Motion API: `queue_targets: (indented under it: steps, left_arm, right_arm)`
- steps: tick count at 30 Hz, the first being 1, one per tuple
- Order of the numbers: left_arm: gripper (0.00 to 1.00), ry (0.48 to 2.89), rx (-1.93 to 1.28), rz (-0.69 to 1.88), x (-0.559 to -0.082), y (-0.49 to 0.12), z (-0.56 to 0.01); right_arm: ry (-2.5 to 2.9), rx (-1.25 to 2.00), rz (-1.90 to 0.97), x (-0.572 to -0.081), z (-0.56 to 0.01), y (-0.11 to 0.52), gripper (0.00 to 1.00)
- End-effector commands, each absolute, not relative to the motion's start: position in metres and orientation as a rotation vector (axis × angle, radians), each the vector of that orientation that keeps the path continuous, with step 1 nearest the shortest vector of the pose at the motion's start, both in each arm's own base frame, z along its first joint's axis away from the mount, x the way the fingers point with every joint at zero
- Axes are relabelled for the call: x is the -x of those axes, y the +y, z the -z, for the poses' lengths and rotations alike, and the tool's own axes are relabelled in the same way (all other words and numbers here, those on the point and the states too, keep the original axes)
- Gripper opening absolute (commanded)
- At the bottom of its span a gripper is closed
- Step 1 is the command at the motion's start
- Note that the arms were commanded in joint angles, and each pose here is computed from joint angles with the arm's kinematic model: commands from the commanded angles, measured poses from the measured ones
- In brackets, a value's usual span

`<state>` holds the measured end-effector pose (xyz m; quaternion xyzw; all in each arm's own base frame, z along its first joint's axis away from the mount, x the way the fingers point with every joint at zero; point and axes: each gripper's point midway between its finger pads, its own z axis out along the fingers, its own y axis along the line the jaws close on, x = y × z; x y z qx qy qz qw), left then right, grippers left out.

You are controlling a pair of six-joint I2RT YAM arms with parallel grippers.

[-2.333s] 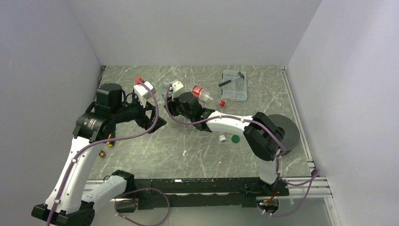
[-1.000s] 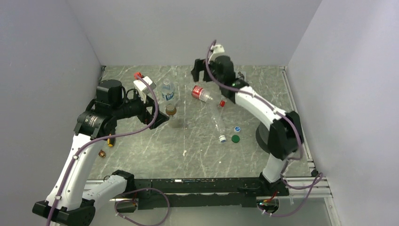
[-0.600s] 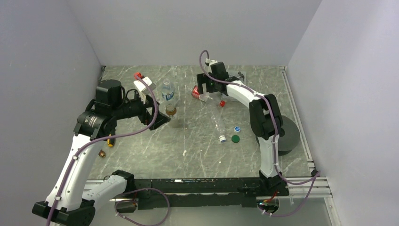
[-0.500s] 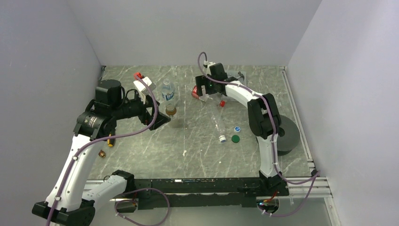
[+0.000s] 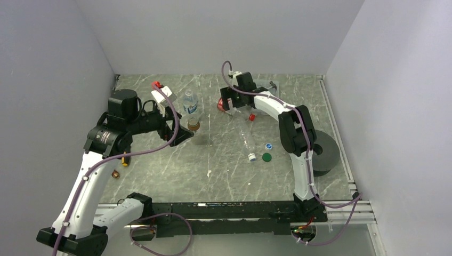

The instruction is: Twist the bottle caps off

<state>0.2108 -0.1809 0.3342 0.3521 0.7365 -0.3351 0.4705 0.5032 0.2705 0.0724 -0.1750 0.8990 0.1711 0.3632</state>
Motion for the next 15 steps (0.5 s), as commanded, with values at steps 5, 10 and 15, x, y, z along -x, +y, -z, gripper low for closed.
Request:
queue_targets:
  steps: [5,10,15]
  left_arm:
    - [0.99,1.719,-0.879,0.827,-0.216,-0.186,-0.355]
    - [0.99,1.705,-0.886,0.81,-0.215,-0.185,-0.355]
    - [1.0,1.69,-0.895,0.804,-0.213,-0.184,-0.357]
  right_arm:
    - [2.348,0.496,-0.431,-0.494,-0.05,0.265,0.98]
    - [2.37,0.492,-0.426,-0.492,-0.039,0.264,0.89]
    - [2.361,0.499,-0.389,-0.497,-0.04,0.261,0.73]
